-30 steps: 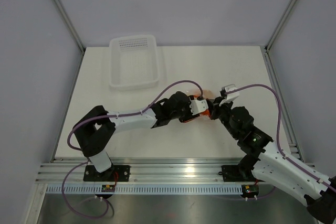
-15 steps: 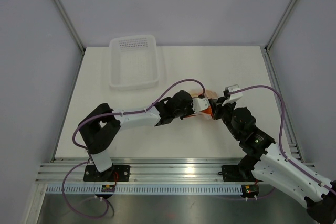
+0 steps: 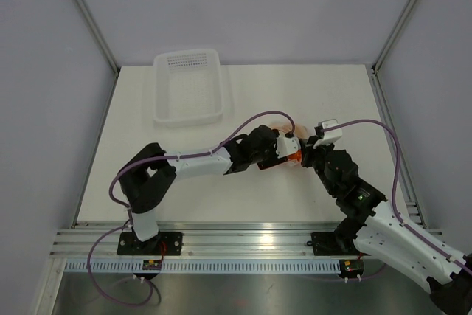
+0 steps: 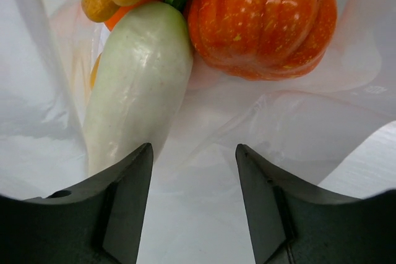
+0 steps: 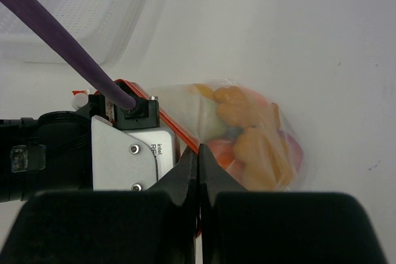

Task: Open the zip-top bag and remove the fake food
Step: Adjust the zipper food storage bag at the center of the board.

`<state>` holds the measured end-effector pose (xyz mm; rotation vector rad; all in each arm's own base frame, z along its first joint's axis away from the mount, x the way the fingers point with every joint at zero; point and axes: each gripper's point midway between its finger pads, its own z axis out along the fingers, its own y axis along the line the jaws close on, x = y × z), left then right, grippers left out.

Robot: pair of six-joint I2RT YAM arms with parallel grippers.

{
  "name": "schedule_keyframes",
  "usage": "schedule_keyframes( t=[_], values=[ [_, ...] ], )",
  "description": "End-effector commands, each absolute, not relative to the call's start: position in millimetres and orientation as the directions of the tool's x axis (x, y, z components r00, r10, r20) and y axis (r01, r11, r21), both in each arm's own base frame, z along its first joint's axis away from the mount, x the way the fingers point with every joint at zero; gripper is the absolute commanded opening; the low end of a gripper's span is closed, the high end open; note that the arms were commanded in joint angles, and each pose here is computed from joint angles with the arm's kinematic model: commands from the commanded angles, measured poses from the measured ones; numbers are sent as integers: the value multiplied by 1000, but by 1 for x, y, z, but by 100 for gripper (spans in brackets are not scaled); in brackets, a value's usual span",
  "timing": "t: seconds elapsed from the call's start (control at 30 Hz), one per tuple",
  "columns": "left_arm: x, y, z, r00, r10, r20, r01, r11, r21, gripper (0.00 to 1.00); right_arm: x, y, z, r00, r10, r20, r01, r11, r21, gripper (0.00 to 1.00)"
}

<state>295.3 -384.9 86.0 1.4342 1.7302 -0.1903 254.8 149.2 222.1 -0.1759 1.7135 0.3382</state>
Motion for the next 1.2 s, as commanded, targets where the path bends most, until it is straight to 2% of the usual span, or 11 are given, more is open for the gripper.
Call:
schedule_keyframes(
  t=[0.0, 0.1, 0.13, 0.3, 0.33, 0.43, 0.47, 0.83, 1.0, 1.1, 1.17],
  values=[
    [320, -325, 30, -196, 859, -473, 797, 421, 434, 61, 248, 165, 299, -10, 285, -959, -408, 874, 264, 0],
    [326, -319, 28, -221, 863, -455, 780, 436, 448, 49, 246, 163, 302, 0, 294, -956, -414, 870, 268, 0],
    [327, -317, 28, -227, 861, -455, 777, 442, 449, 41, 245, 162, 302, 3, 297, -955, -413, 870, 269, 0],
    [336, -304, 42, -266, 836, -480, 718, 504, 479, 21, 244, 162, 303, 4, 297, -955, -415, 869, 269, 0],
    [338, -305, 52, -262, 820, -510, 702, 524, 483, 13, 245, 162, 301, -2, 294, -956, -412, 871, 269, 0],
    [336, -306, 62, -255, 796, -549, 696, 545, 467, 6, 247, 163, 298, -10, 284, -959, -405, 875, 263, 0],
    [335, -307, 72, -247, 783, -572, 692, 555, 461, 1, 248, 163, 296, -14, 280, -960, -403, 877, 262, 0],
    [310, -327, 126, -185, 608, -772, 770, 578, 271, 0, 261, 181, 275, -73, 224, -972, -406, 883, 234, 0],
    [328, -309, 123, -261, 528, -808, 751, 637, 174, 1, 256, 182, 279, -80, 239, -968, -424, 871, 250, 51],
    [336, -303, 119, -315, 481, -818, 749, 655, 97, 0, 250, 177, 287, -61, 264, -963, -436, 861, 263, 64],
    [336, -302, 120, -327, 462, -824, 752, 656, 70, 0, 248, 172, 290, -48, 280, -959, -427, 862, 273, 65]
  ],
)
